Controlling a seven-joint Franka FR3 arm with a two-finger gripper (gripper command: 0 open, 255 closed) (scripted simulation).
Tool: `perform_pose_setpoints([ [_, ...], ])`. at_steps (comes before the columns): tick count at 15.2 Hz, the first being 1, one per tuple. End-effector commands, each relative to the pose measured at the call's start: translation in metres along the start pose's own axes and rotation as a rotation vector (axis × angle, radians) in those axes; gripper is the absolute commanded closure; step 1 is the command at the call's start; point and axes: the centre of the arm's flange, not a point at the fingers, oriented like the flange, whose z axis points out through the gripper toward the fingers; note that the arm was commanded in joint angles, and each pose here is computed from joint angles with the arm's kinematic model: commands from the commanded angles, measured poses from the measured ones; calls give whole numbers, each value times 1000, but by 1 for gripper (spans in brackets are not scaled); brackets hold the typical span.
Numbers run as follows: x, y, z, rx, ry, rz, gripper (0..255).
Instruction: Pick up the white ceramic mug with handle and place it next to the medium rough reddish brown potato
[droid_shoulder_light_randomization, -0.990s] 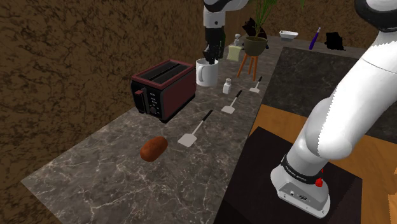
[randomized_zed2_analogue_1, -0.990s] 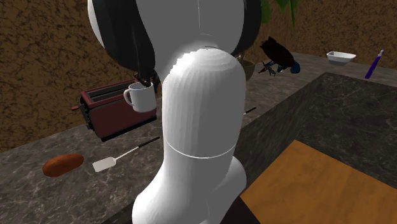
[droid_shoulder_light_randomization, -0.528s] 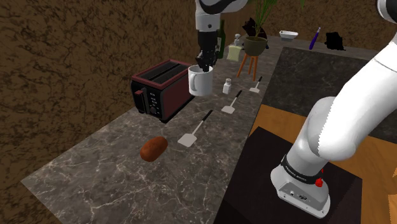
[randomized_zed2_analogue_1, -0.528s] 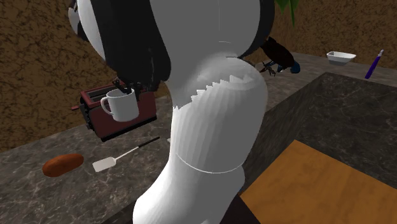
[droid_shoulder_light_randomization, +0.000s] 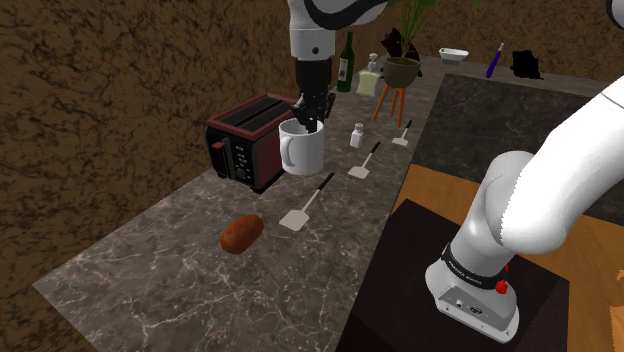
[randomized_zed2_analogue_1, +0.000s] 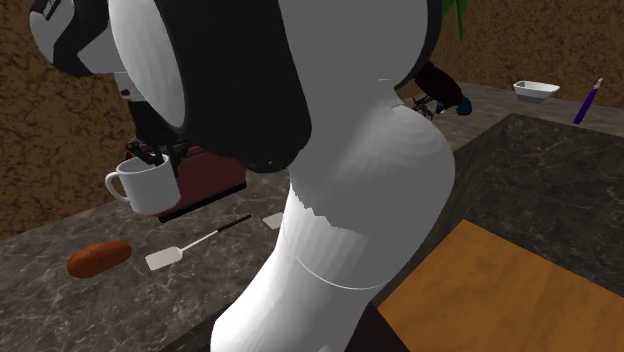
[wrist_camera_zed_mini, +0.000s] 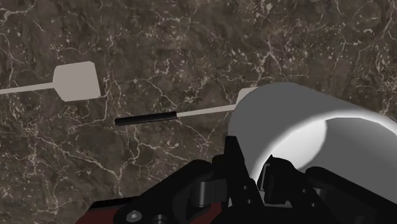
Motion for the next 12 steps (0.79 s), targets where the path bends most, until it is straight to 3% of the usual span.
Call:
perform_pose_setpoints([
  [1, -10, -25, 1, 0, 0, 2, 255],
  [12, -61, -160, 9, 0, 0, 2, 255],
])
